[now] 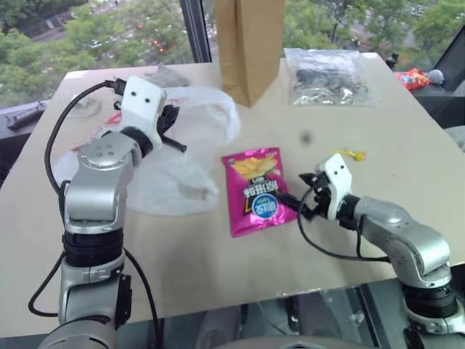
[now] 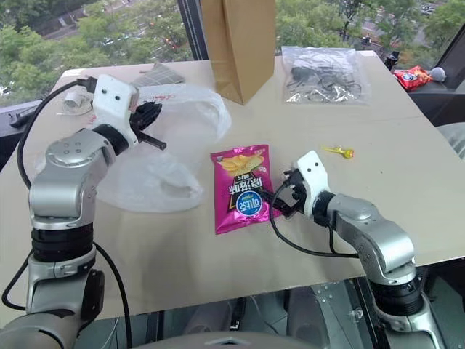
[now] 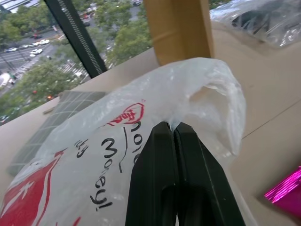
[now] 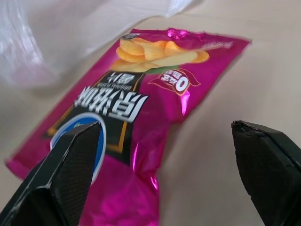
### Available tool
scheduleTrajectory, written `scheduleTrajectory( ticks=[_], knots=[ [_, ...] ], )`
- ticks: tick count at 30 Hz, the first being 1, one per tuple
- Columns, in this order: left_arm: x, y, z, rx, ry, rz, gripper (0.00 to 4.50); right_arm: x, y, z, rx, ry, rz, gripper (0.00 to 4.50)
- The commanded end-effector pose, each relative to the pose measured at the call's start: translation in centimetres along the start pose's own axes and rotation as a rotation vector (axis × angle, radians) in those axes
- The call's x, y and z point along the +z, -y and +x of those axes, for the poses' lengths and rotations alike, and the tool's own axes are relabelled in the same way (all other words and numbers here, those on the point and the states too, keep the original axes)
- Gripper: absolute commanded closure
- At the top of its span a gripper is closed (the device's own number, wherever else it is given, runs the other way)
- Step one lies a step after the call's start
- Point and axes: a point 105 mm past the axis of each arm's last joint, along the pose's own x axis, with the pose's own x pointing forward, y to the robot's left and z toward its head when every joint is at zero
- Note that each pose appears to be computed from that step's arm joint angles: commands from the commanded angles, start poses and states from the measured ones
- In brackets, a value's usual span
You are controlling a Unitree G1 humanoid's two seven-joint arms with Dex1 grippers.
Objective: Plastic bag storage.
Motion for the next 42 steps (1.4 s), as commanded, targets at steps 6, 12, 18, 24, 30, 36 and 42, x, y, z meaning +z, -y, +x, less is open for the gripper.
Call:
scheduleTrajectory(
  ticks=[6,12,18,24,30,36,42],
  knots=[
    [1.4,0.8,0.0,-0.036,0.042,0.03,4.5,-1.5,0.2,3.0,0.048,-0.09,0.104,0.81],
    [1.3,1.7,-0.7,-0.144,0.047,0.002,4.5,-0.4,-0.2,2.3,0.085,-0.036,0.01,3.72],
    [1.1,1.2,-1.8,-0.261,0.032,-0.052,4.5,2.2,-2.4,-1.0,0.232,0.066,-0.044,4.48],
    [1.2,1.6,-2.5,-0.385,0.025,-0.079,4.5,3.6,-3.9,-3.1,0.346,0.099,-0.05,4.48],
    [2.8,2.5,-3.1,-0.509,0.063,-0.163,4.5,4.7,-3.8,0.2,0.364,0.101,0.019,4.48],
    [3.2,3.4,-3.7,-0.579,0.043,-0.156,4.5,4.8,-4.2,3.2,0.411,0.071,0.039,4.48],
    [3.4,4.1,-3.3,-0.559,0.046,-0.154,4.5,3.9,-5.7,4.9,0.494,0.006,0.023,4.48]
  ],
)
